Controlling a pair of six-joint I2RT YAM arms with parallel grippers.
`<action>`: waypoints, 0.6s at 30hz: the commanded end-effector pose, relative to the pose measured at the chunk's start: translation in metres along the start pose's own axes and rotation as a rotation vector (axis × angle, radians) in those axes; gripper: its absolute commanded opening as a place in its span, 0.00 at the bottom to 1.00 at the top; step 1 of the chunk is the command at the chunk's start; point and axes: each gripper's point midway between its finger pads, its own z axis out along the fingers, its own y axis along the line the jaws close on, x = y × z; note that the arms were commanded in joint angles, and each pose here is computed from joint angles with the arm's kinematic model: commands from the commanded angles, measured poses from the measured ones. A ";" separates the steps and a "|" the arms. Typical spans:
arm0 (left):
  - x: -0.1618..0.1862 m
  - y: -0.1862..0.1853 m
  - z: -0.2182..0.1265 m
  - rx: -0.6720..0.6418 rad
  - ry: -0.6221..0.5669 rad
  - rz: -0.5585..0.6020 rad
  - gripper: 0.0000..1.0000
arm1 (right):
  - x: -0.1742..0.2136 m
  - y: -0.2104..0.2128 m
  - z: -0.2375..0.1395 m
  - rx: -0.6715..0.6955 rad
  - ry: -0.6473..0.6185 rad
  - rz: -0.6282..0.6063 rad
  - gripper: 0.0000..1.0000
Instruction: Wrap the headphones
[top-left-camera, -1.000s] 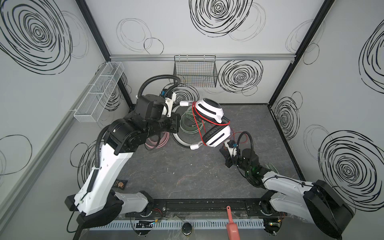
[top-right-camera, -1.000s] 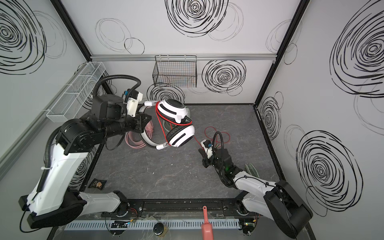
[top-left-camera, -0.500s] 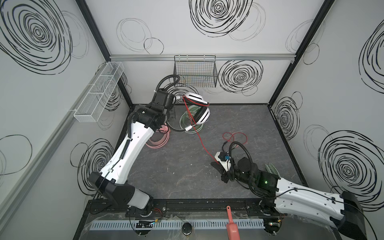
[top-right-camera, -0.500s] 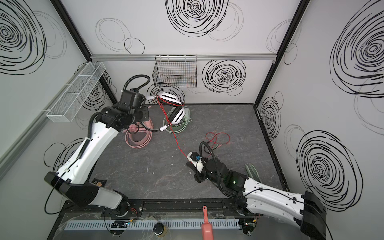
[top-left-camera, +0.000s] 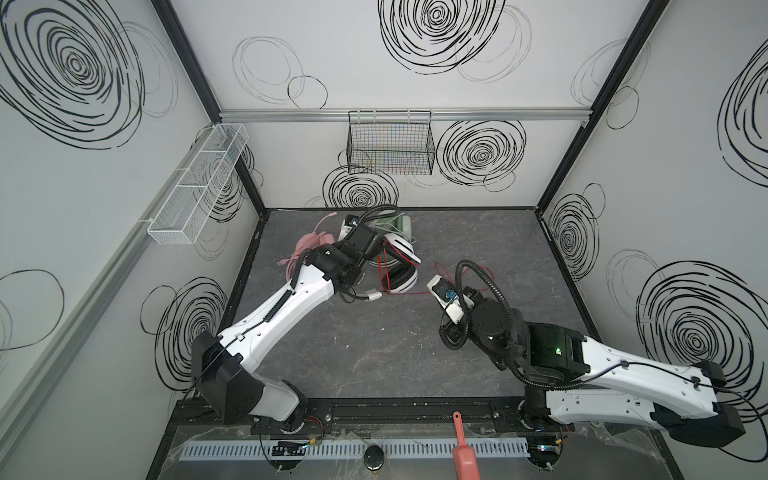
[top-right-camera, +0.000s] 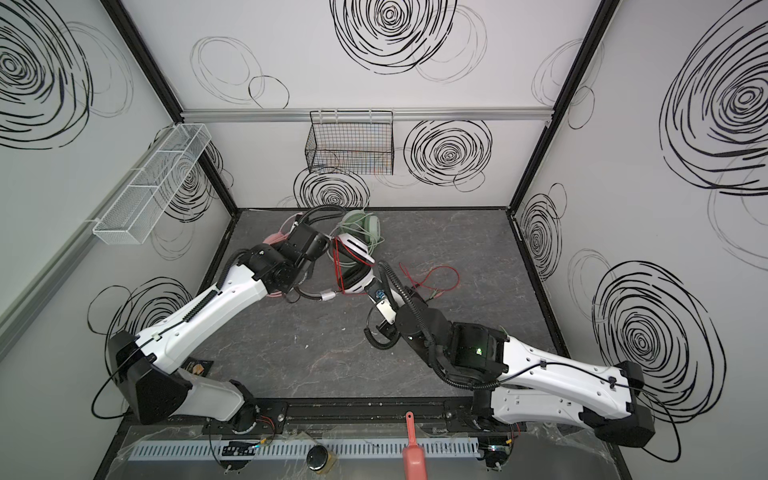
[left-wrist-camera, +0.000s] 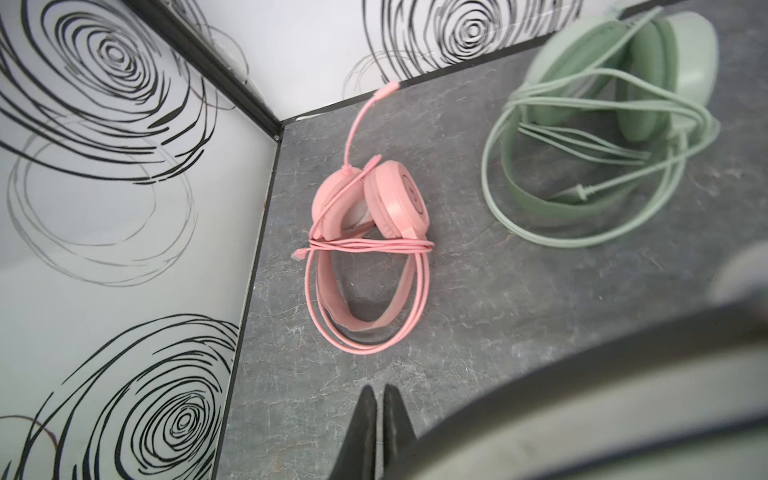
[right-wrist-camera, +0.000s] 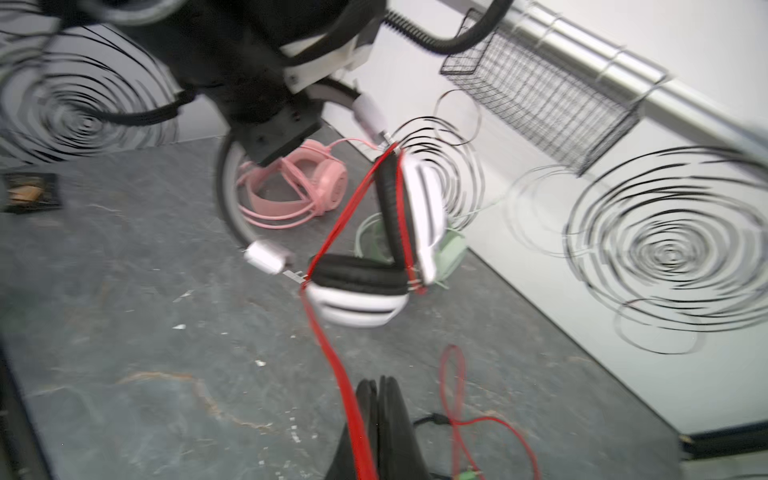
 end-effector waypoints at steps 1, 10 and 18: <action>-0.004 -0.019 -0.034 0.136 -0.102 -0.009 0.00 | -0.009 -0.045 -0.005 0.196 0.019 -0.149 0.00; 0.037 -0.071 -0.100 0.445 -0.125 0.198 0.00 | -0.018 -0.034 0.011 -0.004 -0.136 -0.221 0.00; 0.053 -0.098 -0.141 0.614 -0.129 0.294 0.00 | -0.008 -0.034 0.023 -0.094 -0.212 -0.150 0.02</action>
